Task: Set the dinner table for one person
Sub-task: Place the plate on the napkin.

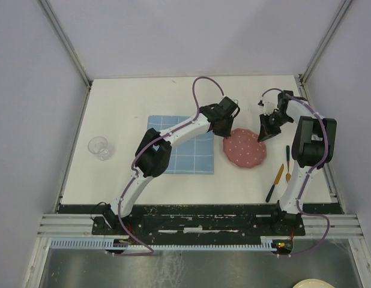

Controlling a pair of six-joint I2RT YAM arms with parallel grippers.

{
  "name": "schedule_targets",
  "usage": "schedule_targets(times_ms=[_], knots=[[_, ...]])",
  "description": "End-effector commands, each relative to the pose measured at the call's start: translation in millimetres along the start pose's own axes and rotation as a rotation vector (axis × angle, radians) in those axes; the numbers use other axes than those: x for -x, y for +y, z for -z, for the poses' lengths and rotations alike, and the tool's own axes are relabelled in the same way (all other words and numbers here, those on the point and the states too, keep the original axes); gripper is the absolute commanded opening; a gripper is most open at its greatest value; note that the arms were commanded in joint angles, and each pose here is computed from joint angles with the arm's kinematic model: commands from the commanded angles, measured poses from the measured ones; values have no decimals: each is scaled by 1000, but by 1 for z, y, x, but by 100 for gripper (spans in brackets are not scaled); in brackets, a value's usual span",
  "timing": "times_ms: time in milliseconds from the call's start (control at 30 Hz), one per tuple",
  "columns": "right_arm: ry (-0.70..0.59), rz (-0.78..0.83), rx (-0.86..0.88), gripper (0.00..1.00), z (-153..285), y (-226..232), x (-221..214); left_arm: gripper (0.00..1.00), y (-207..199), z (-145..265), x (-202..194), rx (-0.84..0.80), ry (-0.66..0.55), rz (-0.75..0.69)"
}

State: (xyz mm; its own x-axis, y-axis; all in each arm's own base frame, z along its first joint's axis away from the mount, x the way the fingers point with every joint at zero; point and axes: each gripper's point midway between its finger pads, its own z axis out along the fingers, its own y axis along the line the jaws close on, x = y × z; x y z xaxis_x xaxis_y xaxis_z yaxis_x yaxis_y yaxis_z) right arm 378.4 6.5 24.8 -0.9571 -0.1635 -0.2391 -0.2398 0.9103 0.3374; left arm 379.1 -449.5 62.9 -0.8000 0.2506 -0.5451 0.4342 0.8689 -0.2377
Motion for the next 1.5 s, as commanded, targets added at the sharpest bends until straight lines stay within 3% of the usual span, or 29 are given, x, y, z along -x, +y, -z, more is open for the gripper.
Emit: schedule_targets(times_ms=[0,333,833,1467], knots=[[-23,-14,-32,2,8,-3,8,3,-28,36,52,-78,-159,-25],[-72,40,41,2,44,32,45,3,-27,47,61,-90,-174,-21],[11,165,165,2,-4,120,58,3,8,79,73,-44,-188,-4],[26,299,258,2,-13,217,88,3,53,106,87,-6,-198,51]])
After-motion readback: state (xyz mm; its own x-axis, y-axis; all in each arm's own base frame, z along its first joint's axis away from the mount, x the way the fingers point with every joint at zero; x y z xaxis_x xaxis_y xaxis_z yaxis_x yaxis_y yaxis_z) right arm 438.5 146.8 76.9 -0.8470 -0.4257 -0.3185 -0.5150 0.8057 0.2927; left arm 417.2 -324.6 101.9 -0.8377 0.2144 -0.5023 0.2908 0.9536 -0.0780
